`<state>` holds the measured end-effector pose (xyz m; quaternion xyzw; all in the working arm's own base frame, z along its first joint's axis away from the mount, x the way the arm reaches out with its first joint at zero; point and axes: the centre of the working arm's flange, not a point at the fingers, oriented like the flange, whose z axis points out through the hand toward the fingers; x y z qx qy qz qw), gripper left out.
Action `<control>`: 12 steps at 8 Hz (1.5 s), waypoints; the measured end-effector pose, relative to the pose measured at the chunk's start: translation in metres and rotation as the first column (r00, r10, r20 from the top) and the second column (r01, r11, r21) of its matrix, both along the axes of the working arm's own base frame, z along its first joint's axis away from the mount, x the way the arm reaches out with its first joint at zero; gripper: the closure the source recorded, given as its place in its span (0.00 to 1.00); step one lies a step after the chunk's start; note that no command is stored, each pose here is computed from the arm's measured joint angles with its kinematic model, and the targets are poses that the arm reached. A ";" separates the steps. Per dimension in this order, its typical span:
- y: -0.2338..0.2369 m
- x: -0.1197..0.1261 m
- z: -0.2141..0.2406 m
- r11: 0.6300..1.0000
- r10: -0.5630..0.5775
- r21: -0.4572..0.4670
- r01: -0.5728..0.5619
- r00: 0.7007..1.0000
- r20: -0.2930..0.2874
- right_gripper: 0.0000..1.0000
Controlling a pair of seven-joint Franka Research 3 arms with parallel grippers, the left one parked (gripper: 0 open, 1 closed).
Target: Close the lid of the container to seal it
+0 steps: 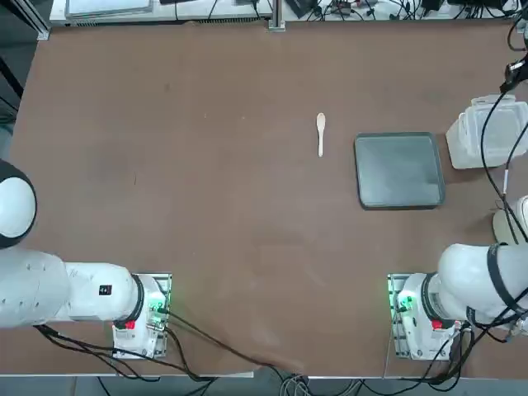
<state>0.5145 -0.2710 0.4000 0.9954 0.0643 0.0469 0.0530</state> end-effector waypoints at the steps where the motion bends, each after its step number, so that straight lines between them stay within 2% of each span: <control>1: -0.007 0.001 -0.017 1.000 0.001 0.007 -0.001 1.000 0.002 0.99; 3: -0.011 -0.002 -0.038 1.000 -0.005 0.014 0.005 1.000 -0.011 0.99; 6: -0.009 -0.004 -0.046 1.000 -0.007 0.008 0.007 1.000 0.011 0.99; 12: -0.008 -0.006 -0.031 1.000 -0.006 0.013 0.006 1.000 0.005 0.99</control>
